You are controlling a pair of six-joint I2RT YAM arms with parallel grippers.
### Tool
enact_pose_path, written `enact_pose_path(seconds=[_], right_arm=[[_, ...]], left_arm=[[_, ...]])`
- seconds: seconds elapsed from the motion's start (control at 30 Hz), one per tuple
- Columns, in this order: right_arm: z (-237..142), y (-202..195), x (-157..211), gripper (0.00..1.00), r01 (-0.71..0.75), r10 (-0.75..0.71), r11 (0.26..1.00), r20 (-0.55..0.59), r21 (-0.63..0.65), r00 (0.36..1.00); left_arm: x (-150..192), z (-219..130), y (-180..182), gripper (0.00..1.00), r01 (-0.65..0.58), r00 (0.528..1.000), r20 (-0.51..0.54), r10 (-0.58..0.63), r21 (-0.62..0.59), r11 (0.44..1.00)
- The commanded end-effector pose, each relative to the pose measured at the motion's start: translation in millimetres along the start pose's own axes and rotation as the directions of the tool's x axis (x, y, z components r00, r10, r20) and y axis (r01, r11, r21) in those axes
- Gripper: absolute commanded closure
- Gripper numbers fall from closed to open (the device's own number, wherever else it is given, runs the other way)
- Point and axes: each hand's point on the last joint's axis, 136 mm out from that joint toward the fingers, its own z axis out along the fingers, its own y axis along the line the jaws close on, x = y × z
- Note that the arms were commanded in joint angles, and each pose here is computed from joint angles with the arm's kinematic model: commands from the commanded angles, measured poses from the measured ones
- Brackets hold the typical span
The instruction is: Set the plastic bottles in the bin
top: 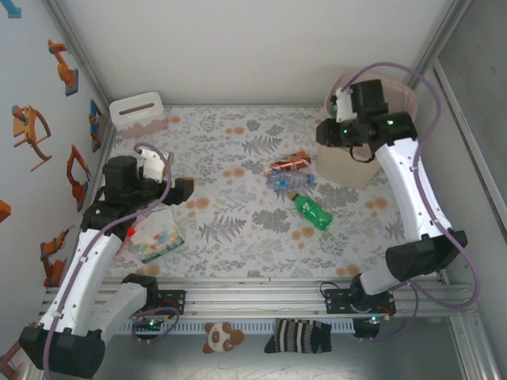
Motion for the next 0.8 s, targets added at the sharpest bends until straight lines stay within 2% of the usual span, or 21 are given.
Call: enact_pose_path(seconds=[0.0, 0.13, 0.23, 0.47, 0.77], right_arm=[[14, -6, 28, 0.69, 0.135, -0.126, 0.984, -0.081, 0.112, 0.989], [44, 5, 59, 0.67, 0.307, -0.272, 0.937, -0.201, 0.169, 0.941], [69, 10, 79, 0.65, 0.387, -0.324, 0.903, -0.297, 0.185, 0.898], [120, 19, 114, 0.6, 0.53, -0.388, 0.822, -0.476, 0.208, 0.789], [163, 11, 139, 0.51, 0.612, -0.395, 0.759, -0.589, 0.223, 0.705]], left_arm=[[-6, -3, -3, 0.14, -0.014, 1.0, 0.018, 0.014, 0.017, 1.0], [-5, -2, -2, 0.14, -0.013, 1.0, 0.014, 0.013, 0.017, 1.0], [-5, -2, -2, 0.14, -0.013, 1.0, 0.013, 0.013, 0.015, 1.0], [-4, -1, -2, 0.14, -0.012, 1.0, 0.01, 0.012, 0.016, 1.0], [-4, -1, -2, 0.14, -0.011, 1.0, 0.01, 0.011, 0.015, 1.0]])
